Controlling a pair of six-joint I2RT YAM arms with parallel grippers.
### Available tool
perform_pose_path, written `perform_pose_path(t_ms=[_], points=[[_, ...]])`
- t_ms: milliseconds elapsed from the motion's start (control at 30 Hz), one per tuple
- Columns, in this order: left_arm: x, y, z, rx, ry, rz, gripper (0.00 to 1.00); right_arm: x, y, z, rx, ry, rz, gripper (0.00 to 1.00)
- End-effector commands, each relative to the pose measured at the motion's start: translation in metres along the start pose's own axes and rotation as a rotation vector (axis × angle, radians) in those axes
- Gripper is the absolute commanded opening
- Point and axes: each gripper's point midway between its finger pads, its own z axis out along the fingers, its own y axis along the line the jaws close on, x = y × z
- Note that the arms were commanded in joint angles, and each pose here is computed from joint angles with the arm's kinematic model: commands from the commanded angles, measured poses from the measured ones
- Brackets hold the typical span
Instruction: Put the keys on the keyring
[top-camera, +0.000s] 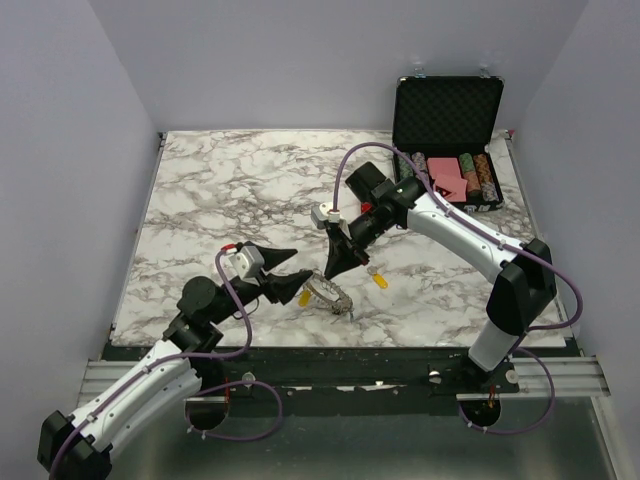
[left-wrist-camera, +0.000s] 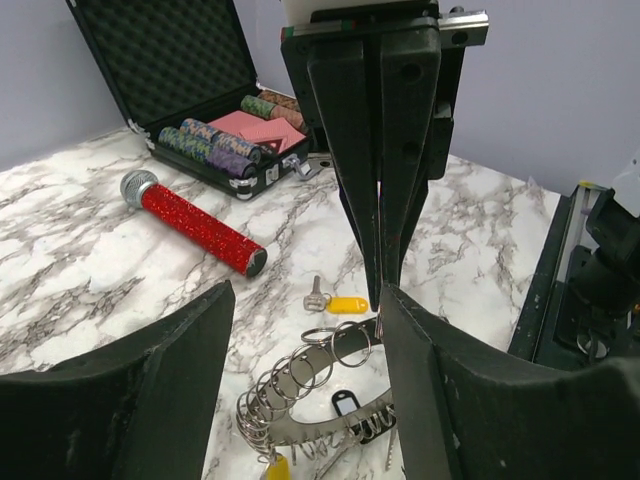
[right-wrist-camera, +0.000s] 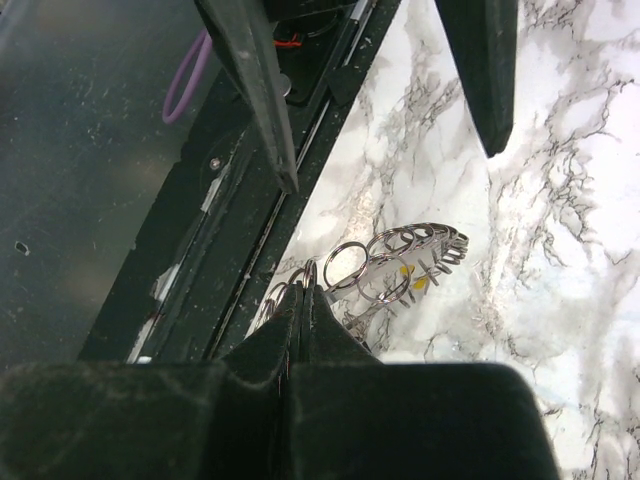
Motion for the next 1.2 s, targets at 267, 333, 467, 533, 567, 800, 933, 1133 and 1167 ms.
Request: perform_pose_path(t_ms=[267, 333, 467, 533, 567, 800, 933, 1133, 1167], points=[[0.009, -0.028, 0.009, 0.195, 0.083, 0.015, 0.47, -0.01, 0.0, -0.003, -0.007, -0.023, -0.016, 0.0], [0.009, -0.03, 0.008, 0.207, 0.083, 0.017, 0.47, -0.01, 0.001, -0.003, -0.008, -0.024, -0.011, 0.0], [0.013, -0.031, 0.008, 0.214, 0.104, 0.014, 0.45, -0.011, 0.001, -0.003, -0.01, -0.028, -0.013, 0.0], [0.015, -0.032, 0.008, 0.223, 0.115, 0.014, 0.44, -0.012, 0.001, -0.003, -0.011, -0.029, -0.011, 0.0], [0.016, -0.033, 0.008, 0.232, 0.12, 0.013, 0.43, -0.012, 0.001, -0.003, -0.011, -0.031, -0.012, 0.0], [0.021, -0.035, 0.011, 0.251, 0.141, 0.002, 0.41, -0.013, 0.002, -0.003, -0.016, -0.037, -0.009, 0.0], [0.022, -0.036, 0.012, 0.259, 0.147, 0.002, 0.37, -0.014, 0.002, -0.003, -0.02, -0.042, -0.011, 0.01], [0.026, -0.036, 0.014, 0.272, 0.164, -0.006, 0.31, -0.014, 0.002, -0.002, -0.022, -0.044, -0.013, 0.01], [0.027, -0.037, 0.014, 0.276, 0.167, -0.01, 0.3, -0.013, 0.002, -0.002, -0.024, -0.043, -0.007, 0.0]])
